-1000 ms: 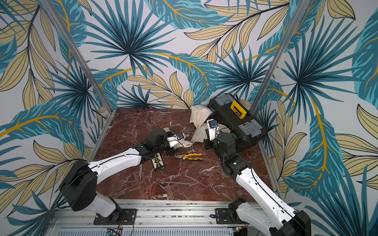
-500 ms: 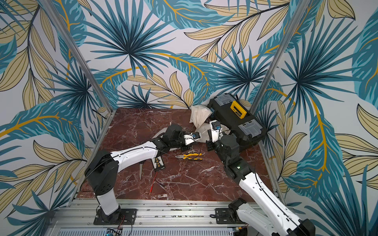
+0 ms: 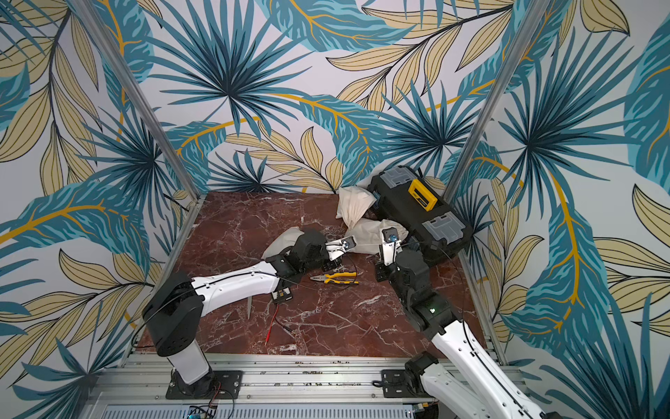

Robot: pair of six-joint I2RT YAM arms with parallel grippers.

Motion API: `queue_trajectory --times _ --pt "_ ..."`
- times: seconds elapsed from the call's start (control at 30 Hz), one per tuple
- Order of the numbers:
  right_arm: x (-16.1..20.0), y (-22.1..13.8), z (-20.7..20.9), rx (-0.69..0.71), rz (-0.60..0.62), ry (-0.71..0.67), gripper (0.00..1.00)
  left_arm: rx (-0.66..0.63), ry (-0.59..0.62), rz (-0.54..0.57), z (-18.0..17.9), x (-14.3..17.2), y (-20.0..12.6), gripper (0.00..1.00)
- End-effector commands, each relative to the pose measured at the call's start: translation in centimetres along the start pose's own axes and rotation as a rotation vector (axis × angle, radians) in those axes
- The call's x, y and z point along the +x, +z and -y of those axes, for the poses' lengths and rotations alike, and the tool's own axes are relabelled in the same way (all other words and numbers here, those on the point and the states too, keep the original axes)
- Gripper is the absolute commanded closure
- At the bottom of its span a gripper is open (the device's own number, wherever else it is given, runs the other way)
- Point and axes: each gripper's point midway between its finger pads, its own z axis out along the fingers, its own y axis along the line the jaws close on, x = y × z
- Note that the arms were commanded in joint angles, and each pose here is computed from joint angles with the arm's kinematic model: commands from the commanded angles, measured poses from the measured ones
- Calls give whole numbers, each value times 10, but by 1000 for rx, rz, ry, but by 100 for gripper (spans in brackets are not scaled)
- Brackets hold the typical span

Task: Close the soil bag
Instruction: Frap the soil bag at the center of the board.

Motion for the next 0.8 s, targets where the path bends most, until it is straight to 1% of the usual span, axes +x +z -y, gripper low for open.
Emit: queue_trajectory --times 0.0,0.03,0.17,0.3,0.4,0.5,0.53,0.6,0.73,0.77 --pt "-58 -50 88 384 251 174 100 -166 58 -595 -25 162 -16 95" --pt "-58 -52 91 397 252 179 100 -184 60 -612 -29 166 -17 90" --pt "-57 -58 100 436 254 194 100 -227 42 -674 -41 182 -23 88" --pt "-55 -56 102 443 252 199 100 -226 32 -708 -44 195 -26 87" --pt "-54 -54 104 445 248 198 100 -224 34 -736 -44 205 -26 80" --pt "-54 -54 105 448 249 199 100 -232 42 -756 -45 210 -26 77" --pt "-55 -55 106 449 253 201 100 -235 42 -762 -46 212 -27 78" --pt "-56 -55 107 449 256 203 100 -245 27 -766 -49 215 -28 87" --pt "-51 -54 111 467 243 202 100 -293 -4 -789 -64 223 -35 94" --pt "-50 -55 113 472 241 203 100 -313 -14 -803 -70 228 -39 98"
